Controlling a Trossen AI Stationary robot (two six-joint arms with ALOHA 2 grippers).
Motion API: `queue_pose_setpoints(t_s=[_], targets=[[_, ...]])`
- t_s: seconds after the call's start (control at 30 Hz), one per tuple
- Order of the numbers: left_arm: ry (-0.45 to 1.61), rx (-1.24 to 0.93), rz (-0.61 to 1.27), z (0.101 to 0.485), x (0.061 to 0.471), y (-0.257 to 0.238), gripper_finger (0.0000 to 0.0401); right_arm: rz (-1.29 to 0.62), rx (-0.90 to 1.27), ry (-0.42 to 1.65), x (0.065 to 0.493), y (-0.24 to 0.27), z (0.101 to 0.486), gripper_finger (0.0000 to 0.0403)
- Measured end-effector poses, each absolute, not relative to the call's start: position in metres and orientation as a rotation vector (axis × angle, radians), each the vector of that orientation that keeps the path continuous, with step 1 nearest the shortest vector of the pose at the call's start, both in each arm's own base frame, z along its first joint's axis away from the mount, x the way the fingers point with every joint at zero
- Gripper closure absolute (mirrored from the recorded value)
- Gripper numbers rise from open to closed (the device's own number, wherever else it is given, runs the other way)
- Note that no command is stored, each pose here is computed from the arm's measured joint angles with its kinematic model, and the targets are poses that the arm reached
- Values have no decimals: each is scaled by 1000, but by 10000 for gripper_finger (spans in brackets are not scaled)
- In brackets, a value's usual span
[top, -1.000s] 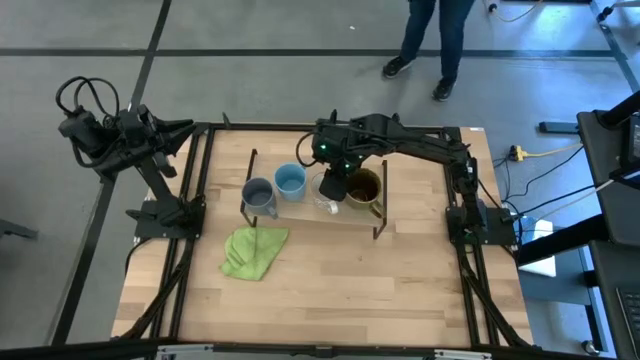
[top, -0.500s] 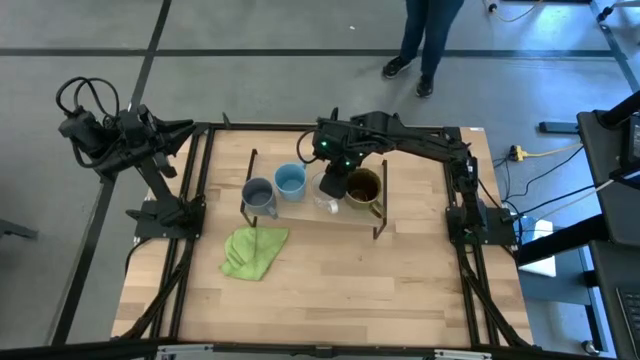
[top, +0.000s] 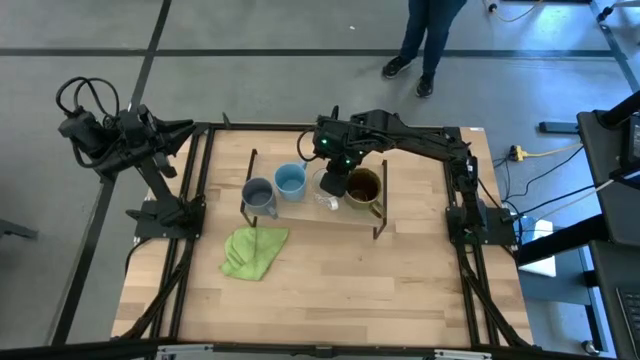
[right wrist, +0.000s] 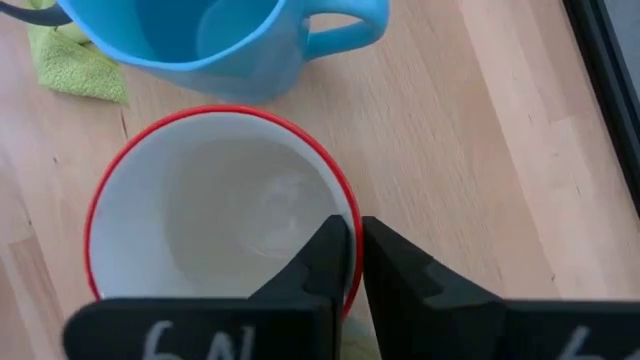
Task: Stack small to large cups/mugs on shelf
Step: Adjust the mugs on the shelf
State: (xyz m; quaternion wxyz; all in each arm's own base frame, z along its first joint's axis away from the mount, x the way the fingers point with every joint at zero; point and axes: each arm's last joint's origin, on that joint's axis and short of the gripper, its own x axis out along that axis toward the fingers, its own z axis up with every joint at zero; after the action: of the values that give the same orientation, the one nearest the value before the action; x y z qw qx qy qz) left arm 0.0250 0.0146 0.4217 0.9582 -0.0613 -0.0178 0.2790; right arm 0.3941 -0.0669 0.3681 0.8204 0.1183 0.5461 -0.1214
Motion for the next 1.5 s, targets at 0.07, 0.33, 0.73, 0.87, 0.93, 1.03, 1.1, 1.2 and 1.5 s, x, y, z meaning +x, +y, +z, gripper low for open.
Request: queue_pose_setpoints(t_s=[0.07, 0.33, 0.73, 0.87, 0.93, 1.03, 1.1, 1.2, 1.5], targets=[[-36, -124, 566, 422, 25, 15, 335, -258, 250, 1161, 394, -67, 368, 363], [-36, -125, 566, 422, 25, 15, 335, -263, 250, 1140, 395, -71, 369, 362], [-36, -125, 566, 422, 25, 15, 335, -219, 272, 1149, 395, -66, 369, 348], [-36, -126, 566, 422, 25, 15, 335, -219, 279, 1154, 395, -66, 369, 316], [-36, -125, 566, 422, 25, 15, 335, -219, 278, 1155, 395, -66, 369, 299], [-36, -125, 566, 422, 25, 14, 335, -254, 249, 1132, 393, -67, 375, 278], [-36, -125, 566, 422, 25, 14, 335, -271, 236, 1116, 392, -67, 381, 270], [-37, -128, 566, 422, 25, 15, 335, -300, 220, 1126, 388, -69, 384, 267], [-37, -128, 566, 422, 25, 15, 335, -473, 158, 1198, 368, -76, 391, 269]])
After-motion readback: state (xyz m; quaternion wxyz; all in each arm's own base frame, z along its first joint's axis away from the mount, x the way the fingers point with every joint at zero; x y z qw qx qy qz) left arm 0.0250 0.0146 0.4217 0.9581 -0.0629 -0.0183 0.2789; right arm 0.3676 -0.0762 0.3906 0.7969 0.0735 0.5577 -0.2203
